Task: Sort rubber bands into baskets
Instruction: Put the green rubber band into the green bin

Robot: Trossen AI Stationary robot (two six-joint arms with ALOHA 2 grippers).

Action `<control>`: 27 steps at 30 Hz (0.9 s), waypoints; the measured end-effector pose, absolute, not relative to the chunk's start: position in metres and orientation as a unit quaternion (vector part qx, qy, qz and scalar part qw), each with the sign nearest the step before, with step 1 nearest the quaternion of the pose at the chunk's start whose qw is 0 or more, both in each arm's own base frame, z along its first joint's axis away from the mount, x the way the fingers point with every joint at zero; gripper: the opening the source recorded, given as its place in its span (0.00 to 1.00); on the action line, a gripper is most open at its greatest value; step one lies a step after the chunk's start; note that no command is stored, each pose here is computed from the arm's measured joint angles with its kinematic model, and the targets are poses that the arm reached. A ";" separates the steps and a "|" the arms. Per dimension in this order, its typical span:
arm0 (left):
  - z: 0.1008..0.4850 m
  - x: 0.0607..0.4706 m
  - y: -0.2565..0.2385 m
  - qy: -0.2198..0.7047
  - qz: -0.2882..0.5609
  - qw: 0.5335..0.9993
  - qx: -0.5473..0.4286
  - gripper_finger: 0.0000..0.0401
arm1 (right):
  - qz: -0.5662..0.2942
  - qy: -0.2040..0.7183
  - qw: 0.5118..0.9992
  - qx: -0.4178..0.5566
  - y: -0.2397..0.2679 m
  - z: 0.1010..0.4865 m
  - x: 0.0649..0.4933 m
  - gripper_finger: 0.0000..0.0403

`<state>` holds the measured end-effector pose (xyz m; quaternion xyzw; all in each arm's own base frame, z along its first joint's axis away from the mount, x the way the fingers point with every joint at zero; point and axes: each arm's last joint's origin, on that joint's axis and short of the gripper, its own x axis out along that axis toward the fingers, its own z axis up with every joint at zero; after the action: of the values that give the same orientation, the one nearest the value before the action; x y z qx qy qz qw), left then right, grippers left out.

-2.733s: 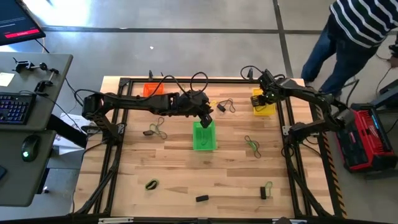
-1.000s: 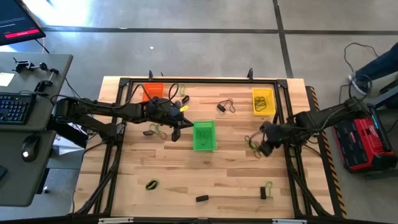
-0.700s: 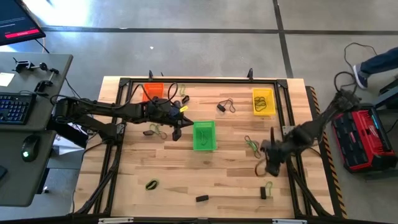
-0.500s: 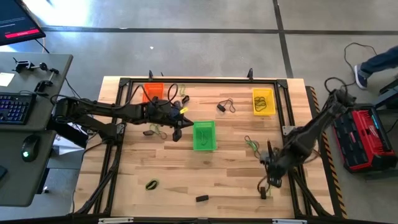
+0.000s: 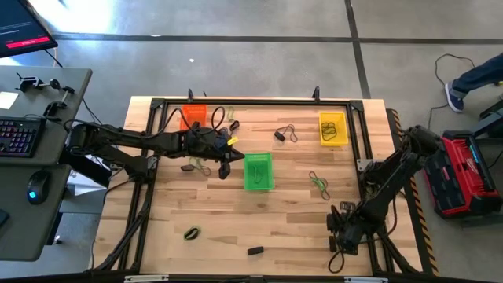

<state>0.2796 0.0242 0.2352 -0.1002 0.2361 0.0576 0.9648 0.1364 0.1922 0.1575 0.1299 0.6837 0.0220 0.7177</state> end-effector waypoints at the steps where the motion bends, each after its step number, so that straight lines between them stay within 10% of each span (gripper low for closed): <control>1: 0.235 0.280 0.024 0.236 0.058 0.965 -0.101 0.00 | 0.020 0.683 0.719 0.128 0.193 0.155 0.137 0.34; 11: 0.235 0.280 0.023 0.237 0.058 0.964 -0.108 0.00 | 0.002 0.686 0.721 0.103 0.195 0.143 0.140 0.33; 27: 0.235 0.280 0.023 0.237 0.060 0.963 -0.112 0.00 | 0.010 0.700 0.705 0.111 0.193 0.144 0.141 0.02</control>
<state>0.2798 0.0233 0.2348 -0.1120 0.2368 0.0598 0.9632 0.1409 0.1931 0.1436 0.1114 0.7004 0.0100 0.7049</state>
